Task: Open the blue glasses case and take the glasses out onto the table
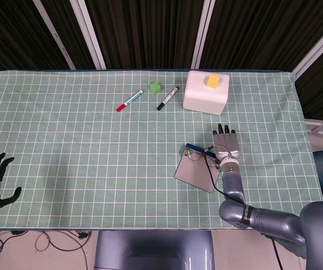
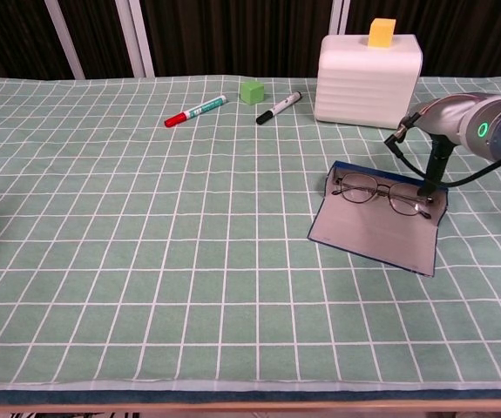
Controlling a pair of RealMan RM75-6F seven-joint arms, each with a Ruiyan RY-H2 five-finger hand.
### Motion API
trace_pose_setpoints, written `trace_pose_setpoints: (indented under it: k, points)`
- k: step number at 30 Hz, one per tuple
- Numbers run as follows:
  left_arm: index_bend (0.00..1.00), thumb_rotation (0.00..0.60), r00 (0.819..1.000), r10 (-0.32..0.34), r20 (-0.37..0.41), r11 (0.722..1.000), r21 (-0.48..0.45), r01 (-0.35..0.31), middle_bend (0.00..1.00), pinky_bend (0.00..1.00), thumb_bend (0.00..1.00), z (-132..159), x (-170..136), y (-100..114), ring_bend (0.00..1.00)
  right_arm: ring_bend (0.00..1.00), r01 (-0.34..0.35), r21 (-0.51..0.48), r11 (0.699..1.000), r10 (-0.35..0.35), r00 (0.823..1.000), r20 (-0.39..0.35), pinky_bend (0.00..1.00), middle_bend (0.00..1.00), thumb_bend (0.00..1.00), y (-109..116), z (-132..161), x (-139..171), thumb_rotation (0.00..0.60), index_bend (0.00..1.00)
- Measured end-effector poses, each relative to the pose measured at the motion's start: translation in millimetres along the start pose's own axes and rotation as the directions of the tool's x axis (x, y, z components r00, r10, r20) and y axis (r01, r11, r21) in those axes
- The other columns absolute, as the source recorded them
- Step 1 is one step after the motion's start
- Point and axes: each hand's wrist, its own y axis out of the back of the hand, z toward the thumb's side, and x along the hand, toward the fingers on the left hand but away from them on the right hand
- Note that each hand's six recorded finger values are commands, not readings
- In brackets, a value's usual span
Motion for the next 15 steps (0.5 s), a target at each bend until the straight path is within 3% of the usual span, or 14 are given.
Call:
trace_pose_setpoints:
  k: [15]
  points:
    - [0.13,0.6,1.0,-0.002,-0.001,1.0,0.0,0.002,0.0,0.0,0.31,0,0,0,0.0,0.0,0.032,0.024,0.999,-0.032,0.999,-0.006,0.19,0.02,0.23,6,20,-13,0.6,0.19]
